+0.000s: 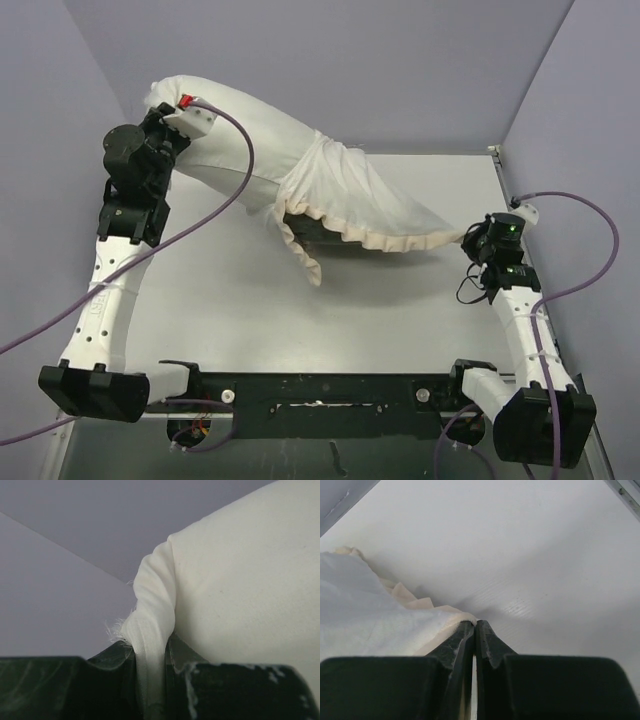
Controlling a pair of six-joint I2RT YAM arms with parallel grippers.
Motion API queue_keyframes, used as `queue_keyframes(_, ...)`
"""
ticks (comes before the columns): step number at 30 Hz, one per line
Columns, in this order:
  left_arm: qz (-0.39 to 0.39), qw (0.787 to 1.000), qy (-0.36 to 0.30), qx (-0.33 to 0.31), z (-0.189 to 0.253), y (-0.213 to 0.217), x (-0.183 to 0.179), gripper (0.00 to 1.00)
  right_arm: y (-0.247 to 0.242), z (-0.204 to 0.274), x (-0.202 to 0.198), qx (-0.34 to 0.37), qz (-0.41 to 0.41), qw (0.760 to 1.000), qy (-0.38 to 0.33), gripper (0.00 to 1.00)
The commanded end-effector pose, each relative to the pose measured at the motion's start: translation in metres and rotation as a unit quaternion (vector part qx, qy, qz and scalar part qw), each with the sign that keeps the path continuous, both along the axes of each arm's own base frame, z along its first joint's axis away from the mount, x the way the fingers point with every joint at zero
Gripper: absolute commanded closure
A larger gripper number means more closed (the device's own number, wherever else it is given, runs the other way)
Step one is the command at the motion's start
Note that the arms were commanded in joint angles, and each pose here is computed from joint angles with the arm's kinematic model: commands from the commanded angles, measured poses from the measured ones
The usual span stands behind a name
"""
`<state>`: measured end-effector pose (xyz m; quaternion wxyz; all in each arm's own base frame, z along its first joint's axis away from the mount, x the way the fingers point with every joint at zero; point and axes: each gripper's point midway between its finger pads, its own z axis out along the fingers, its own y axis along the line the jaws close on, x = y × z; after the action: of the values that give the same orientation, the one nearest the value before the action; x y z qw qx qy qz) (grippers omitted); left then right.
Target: Remove the pillowcase from the pillow
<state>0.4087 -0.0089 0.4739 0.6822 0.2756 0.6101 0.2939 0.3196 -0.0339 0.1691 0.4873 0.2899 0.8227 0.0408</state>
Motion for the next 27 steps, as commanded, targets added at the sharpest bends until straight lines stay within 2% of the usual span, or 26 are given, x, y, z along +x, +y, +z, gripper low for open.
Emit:
queue_keyframes(1, 0.088, 0.977, -0.193, 0.001, 0.111, 0.070, -0.060, 1.00, -0.038, 0.025, -0.005, -0.014, -0.069, 0.997, -0.017, 1.00)
queue_keyframes(5, 0.122, 0.975, -0.186, 0.004, 0.096, 0.116, -0.055, 1.00, -0.051, 0.029, -0.002, -0.025, -0.088, 0.996, -0.009, 1.00)
queue_keyframes(11, 0.175, 0.968, -0.176, -0.026, 0.079, 0.186, -0.052, 1.00, -0.056, 0.030, 0.004, -0.021, -0.091, 0.996, -0.009, 1.00)
queue_keyframes(19, 0.165, 0.970, -0.174, -0.033, 0.072, 0.188, -0.049, 1.00, -0.071, 0.036, 0.002, -0.044, -0.112, 0.993, -0.002, 1.00)
queue_keyframes(24, 0.226, 0.955, -0.190, -0.028, 0.080, 0.220, -0.043, 1.00, -0.089, 0.045, -0.004, -0.058, -0.147, 0.987, 0.002, 1.00)
queue_keyframes(27, 0.236, 0.950, -0.203, -0.029, 0.086, 0.232, -0.045, 1.00, -0.093, 0.050, -0.003, -0.047, -0.157, 0.987, -0.003, 1.00)
